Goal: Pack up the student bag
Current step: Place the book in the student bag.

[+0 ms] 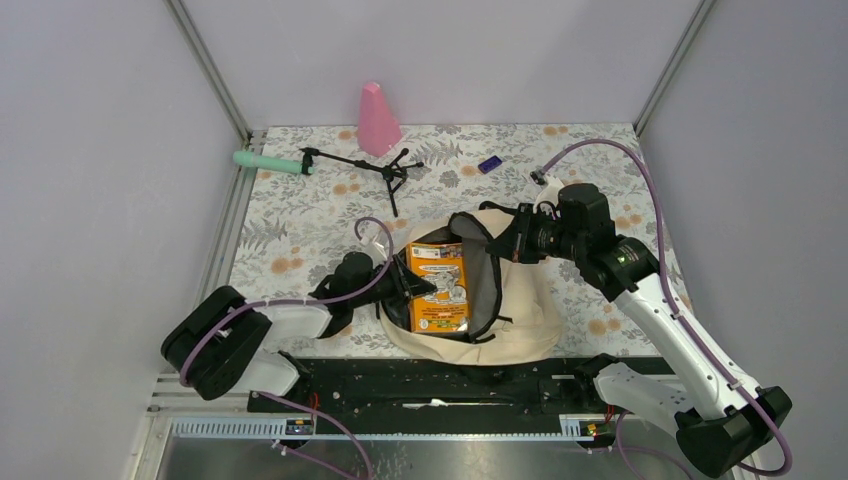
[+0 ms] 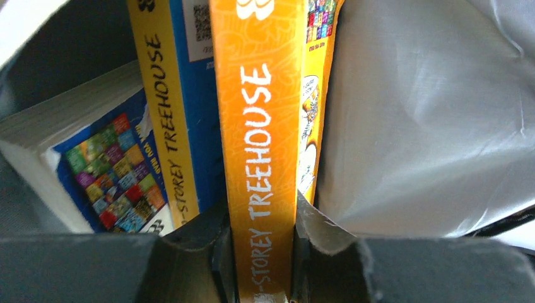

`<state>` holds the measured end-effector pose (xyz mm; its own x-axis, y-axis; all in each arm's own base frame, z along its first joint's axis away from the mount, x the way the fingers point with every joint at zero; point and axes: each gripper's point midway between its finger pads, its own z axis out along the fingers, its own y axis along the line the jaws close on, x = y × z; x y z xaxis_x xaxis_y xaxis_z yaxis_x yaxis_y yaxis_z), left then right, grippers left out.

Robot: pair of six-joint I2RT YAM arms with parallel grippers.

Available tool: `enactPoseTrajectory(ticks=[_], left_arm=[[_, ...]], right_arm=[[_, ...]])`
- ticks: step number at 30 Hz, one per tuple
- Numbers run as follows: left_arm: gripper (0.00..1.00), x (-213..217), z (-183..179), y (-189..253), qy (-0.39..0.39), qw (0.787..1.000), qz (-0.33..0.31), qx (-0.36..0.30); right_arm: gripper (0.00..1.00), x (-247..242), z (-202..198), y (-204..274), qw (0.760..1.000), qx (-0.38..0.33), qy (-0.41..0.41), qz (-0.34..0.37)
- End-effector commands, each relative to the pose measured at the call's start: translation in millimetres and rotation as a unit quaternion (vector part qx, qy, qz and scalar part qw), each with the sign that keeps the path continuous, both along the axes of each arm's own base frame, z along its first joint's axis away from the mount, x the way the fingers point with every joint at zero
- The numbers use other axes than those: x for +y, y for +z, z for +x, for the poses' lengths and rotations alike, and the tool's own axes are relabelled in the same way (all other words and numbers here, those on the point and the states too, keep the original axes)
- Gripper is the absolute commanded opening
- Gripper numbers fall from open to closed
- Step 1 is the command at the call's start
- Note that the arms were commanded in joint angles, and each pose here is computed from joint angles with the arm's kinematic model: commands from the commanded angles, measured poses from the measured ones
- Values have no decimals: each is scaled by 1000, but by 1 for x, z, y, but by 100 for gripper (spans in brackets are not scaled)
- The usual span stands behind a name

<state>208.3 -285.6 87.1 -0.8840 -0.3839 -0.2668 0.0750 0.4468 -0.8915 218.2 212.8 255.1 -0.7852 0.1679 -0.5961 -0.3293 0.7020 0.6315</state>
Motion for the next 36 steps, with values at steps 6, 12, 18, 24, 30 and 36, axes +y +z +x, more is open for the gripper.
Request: enactPoseTrajectory(ticks=[6,12,18,24,30,36], left_arm=[[0,-23,26,10,28,999,-8,-18],[0,-37,24,12,12,1000,-11,-17],[0,-29,17,1,18,1000,2,-8],[0,-24,14,-4,26,1000,6,-4],[0,-42,22,7,9,1000,-7,-16],[0,-65,33,20,-7,999,-18,-31]], right_arm=[[0,11,6,49,996,-63,11,60],[0,6,8,57,994,-88,-4,62],[0,-2,15,85,988,-141,-22,58],[0,1,19,98,985,-156,-20,70],[0,10,21,75,990,-118,-9,74],[0,11,22,46,994,-87,-11,64]])
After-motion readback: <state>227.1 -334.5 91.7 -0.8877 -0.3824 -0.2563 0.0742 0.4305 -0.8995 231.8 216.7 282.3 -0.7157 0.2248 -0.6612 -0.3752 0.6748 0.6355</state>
